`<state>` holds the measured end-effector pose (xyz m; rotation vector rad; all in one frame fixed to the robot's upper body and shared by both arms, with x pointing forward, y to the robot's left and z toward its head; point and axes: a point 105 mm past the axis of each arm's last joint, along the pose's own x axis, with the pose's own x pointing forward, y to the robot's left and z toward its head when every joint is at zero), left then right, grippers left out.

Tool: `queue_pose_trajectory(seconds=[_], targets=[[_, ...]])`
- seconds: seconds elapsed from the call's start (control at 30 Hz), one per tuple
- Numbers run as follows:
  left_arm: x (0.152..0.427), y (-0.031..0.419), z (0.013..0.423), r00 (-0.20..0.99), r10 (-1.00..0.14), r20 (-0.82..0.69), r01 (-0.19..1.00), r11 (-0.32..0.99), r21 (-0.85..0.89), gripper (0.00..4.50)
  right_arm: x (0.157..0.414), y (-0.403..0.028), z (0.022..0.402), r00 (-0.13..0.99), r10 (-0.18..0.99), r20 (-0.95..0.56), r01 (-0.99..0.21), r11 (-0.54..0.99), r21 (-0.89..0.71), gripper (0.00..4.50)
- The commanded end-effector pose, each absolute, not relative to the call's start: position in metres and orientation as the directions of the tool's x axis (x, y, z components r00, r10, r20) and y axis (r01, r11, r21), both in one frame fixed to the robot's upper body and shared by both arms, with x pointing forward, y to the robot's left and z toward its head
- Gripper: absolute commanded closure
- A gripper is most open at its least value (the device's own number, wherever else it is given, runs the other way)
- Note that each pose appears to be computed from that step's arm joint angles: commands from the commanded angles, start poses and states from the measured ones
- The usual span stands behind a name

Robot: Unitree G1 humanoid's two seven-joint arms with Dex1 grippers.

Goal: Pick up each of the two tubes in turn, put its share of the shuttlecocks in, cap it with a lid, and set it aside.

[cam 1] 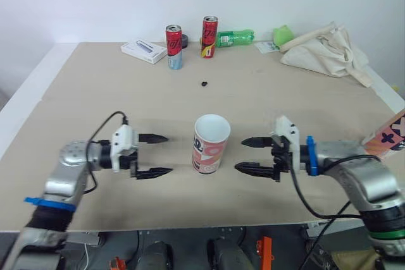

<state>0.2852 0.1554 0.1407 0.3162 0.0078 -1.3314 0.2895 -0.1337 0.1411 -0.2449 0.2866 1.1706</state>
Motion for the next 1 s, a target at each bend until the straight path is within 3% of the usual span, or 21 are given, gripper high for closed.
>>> queue_pose_trajectory(seconds=[0.03,0.27,0.83,1.0], targets=[[0.273,0.158,0.164,0.238,-0.958,-0.162,0.951,0.196,0.241,0.0,0.292,-0.119,0.149,0.35,0.883,-0.311,-0.936,0.339,-0.091,0.07],[0.25,0.158,0.171,0.211,-0.962,-0.175,0.954,0.163,0.251,0.0,0.302,-0.093,0.15,0.3,0.917,-0.264,-0.954,0.289,-0.08,0.07],[0.251,0.153,0.173,0.245,-0.959,-0.145,0.944,0.202,0.259,0.0,0.308,-0.065,0.147,0.234,0.951,-0.2,-0.972,0.227,-0.059,0.07],[0.253,0.152,0.174,0.247,-0.959,-0.137,0.943,0.205,0.262,0.0,0.311,-0.07,0.15,0.262,0.945,-0.195,-0.965,0.254,-0.066,1.23]])
